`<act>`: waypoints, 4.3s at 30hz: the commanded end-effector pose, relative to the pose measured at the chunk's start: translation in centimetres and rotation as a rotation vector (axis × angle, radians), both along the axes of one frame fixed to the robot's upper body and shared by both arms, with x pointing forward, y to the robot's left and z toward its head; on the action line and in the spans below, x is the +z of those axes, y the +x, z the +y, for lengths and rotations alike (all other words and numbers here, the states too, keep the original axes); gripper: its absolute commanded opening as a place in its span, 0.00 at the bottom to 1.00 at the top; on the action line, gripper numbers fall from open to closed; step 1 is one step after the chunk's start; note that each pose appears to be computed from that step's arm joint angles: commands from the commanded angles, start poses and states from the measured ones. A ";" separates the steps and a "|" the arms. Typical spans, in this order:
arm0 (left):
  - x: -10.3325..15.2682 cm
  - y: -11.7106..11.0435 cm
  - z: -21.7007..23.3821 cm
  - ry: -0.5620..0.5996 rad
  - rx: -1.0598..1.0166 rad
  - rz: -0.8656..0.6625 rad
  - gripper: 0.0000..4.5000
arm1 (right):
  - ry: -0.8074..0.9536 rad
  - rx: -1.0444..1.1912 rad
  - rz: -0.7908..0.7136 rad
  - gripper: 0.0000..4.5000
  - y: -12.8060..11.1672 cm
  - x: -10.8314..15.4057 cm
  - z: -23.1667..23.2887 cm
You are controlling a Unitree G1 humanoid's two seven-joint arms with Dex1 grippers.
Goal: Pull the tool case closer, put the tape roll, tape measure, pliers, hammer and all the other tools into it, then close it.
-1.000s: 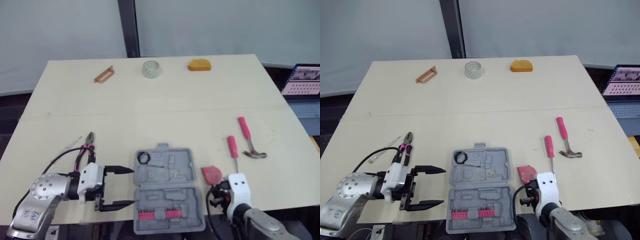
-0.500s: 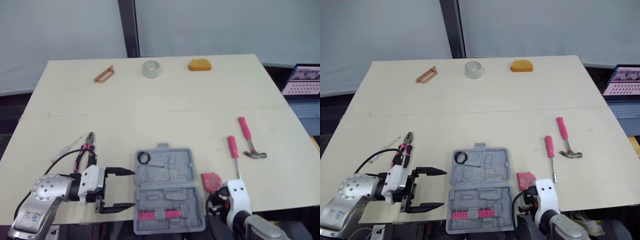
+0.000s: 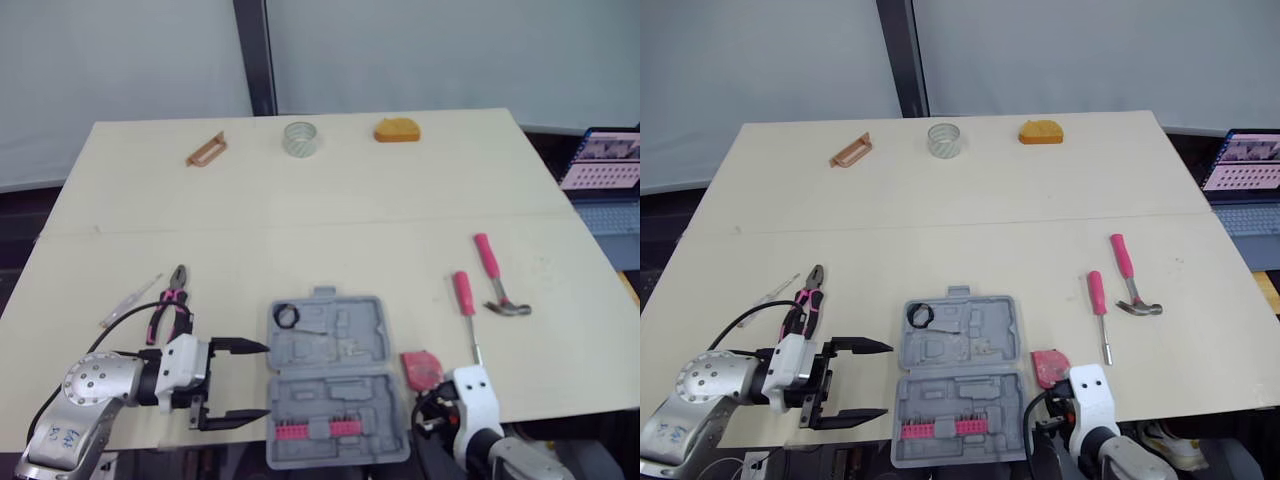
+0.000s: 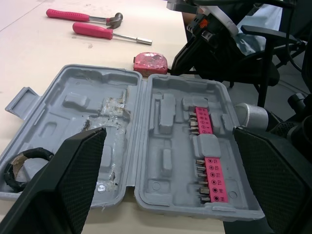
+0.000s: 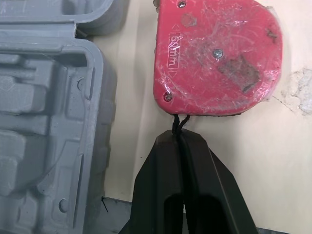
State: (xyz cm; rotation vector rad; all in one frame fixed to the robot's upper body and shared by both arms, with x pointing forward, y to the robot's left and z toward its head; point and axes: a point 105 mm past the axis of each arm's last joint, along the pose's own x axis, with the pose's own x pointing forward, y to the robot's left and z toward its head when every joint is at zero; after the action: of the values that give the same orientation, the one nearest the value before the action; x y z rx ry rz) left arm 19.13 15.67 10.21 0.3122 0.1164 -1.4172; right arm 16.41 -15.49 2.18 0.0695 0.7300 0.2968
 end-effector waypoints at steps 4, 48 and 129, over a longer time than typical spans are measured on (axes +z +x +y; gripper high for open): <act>0.0 -0.1 0.0 0.000 0.011 -0.014 1.00 | 0.026 -0.007 0.033 0.57 -0.2 -0.1 -0.1; 0.8 -1.2 -0.1 -0.057 0.016 -0.136 1.00 | -0.326 1.198 -0.303 0.99 6.2 6.7 -4.5; 0.0 2.7 3.4 -0.027 0.217 -0.141 1.00 | -0.562 1.145 -0.143 0.69 13.3 11.9 6.6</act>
State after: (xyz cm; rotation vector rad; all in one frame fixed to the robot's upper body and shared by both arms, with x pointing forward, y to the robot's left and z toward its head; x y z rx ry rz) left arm 21.88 19.00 9.67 0.3448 0.0385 -1.1733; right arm 29.45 -8.94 13.82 -0.8977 0.6305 1.1818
